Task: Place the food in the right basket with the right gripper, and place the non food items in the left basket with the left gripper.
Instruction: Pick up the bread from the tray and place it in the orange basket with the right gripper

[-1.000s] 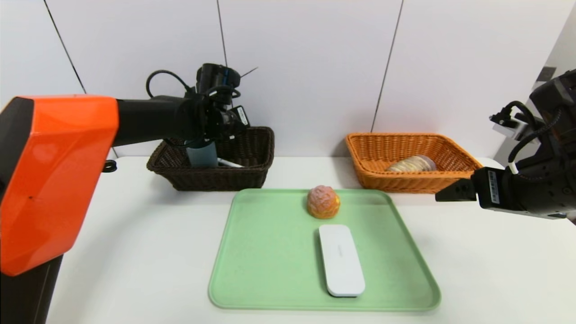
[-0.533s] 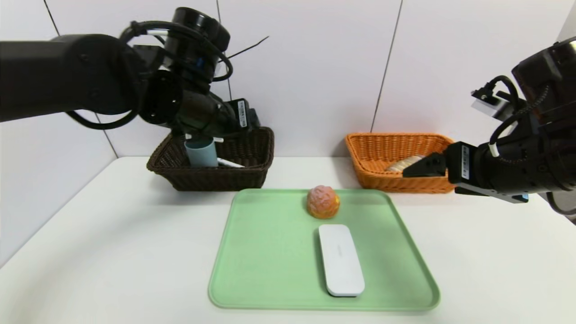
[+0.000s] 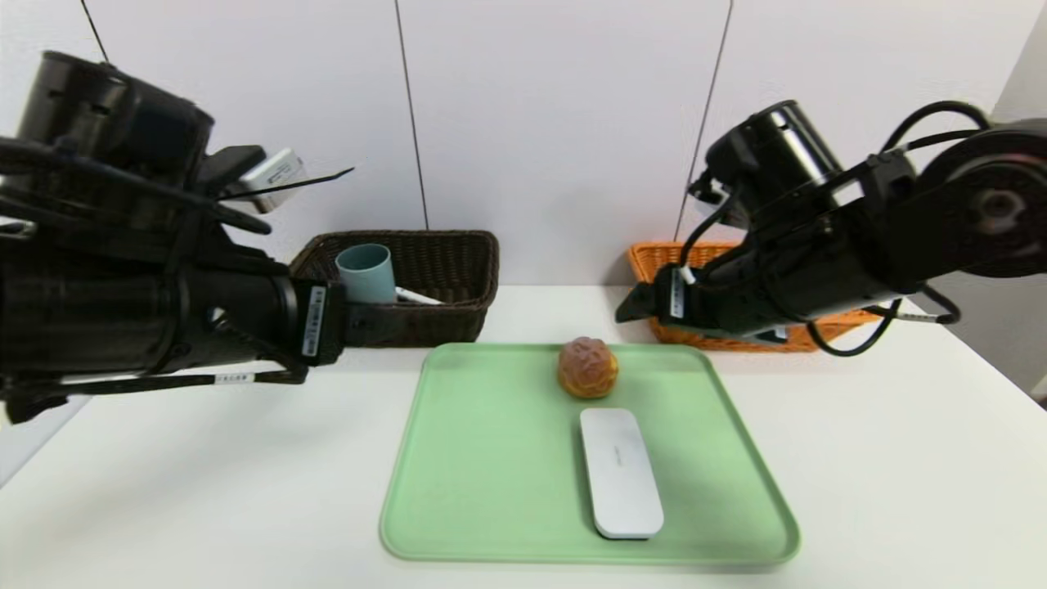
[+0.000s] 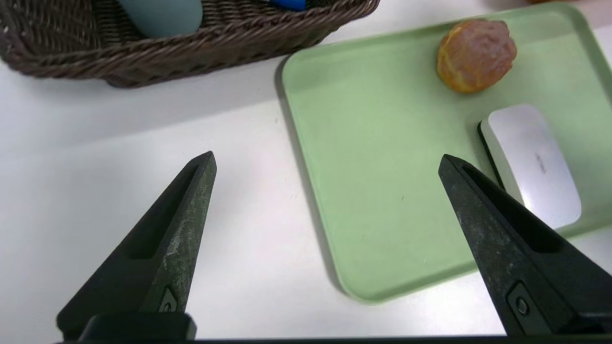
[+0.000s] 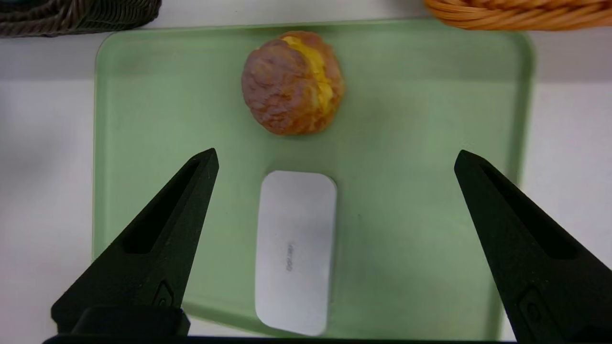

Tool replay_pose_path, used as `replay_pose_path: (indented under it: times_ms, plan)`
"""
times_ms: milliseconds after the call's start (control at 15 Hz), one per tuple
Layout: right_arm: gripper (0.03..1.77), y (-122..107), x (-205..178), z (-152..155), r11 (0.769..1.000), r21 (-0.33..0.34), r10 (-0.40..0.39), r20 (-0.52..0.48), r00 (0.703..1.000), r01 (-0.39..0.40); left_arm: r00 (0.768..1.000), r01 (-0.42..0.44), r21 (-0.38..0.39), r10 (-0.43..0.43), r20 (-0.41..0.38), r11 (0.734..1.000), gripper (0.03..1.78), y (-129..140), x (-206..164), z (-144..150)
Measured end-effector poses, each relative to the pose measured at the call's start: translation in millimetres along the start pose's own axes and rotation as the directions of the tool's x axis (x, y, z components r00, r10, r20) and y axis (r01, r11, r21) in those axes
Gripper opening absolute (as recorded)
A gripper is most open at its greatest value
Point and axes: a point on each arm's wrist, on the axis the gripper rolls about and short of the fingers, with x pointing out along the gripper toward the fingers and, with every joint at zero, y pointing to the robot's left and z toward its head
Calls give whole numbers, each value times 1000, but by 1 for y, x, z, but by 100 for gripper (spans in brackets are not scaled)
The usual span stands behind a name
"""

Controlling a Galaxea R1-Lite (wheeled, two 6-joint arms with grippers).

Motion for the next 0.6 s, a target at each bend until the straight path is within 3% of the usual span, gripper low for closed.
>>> replay_pose_path:
  times_ms: [333, 600]
  plan:
    - [171, 38, 50, -10, 995, -68, -70, -14, 997, 69, 1000, -27, -2, 27, 10, 1000, 167, 11, -24, -22]
    - [171, 49, 78, -18, 987, -99, -127, -18, 992, 125, 999, -34, -4, 34, 9, 999, 167, 13, -28, -28]
